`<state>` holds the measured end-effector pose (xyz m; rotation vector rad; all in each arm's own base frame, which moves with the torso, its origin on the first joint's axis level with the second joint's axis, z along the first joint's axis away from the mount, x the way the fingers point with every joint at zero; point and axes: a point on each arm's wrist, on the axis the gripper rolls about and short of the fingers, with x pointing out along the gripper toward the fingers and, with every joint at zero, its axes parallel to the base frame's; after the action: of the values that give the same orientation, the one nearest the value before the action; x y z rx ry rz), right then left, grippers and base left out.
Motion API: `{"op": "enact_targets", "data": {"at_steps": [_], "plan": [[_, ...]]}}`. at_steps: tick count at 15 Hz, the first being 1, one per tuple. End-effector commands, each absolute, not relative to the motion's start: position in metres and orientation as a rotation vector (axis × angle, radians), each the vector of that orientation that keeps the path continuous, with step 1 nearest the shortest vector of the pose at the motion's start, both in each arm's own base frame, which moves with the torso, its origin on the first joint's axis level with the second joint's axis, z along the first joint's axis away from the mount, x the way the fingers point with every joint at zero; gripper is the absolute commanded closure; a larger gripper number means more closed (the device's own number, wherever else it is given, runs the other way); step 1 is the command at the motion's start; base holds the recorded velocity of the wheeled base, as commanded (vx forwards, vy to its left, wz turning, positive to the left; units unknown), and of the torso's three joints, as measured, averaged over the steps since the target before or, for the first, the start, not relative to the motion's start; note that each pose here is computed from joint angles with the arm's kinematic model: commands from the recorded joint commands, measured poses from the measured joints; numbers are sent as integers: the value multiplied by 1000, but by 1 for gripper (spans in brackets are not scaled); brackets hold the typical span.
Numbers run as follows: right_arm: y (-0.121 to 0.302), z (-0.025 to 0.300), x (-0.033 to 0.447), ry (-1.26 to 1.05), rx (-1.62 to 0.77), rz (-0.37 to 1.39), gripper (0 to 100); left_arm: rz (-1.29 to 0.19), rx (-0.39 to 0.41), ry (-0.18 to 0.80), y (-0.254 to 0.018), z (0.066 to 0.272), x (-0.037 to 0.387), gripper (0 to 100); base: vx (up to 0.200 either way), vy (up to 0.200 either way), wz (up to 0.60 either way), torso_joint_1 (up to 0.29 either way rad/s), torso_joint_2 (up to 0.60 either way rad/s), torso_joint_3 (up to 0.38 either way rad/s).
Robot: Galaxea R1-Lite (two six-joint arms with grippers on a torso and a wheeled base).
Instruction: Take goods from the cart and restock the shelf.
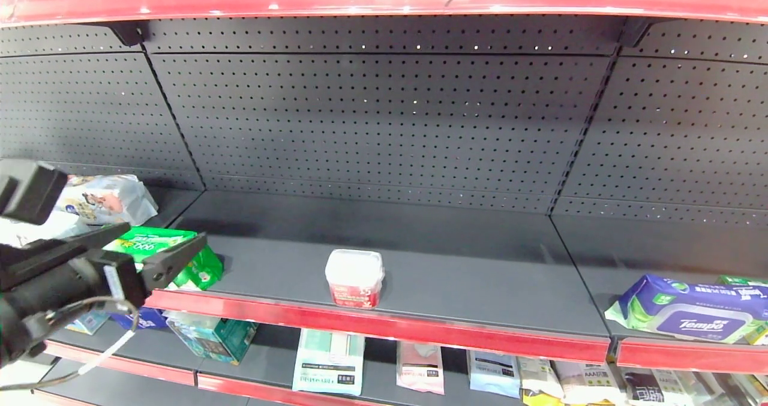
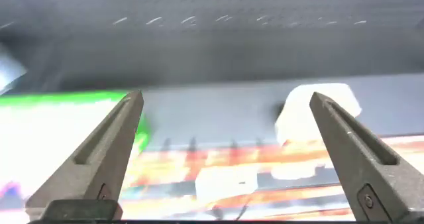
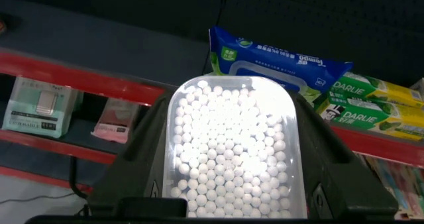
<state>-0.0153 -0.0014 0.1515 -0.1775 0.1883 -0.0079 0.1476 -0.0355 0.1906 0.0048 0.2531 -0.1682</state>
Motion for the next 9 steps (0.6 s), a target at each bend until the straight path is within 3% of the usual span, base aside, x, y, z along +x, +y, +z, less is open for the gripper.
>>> {"op": "enact_targets", "data": {"at_steps": [1,4,9], "plan": [[-1,152,-13,202,-168,-7,100,-86,-3,210,-21,180,98,0,0,0,0,0,0,0],[-1,152,-14,193,-167,-4,100,-33,7,230,-11,160,63,0,0,0,0,0,0,0],[-1,157,-16,175,-167,-7,100,291,-5,267,1,150,54,0,0,0,0,0,0,0]]}}
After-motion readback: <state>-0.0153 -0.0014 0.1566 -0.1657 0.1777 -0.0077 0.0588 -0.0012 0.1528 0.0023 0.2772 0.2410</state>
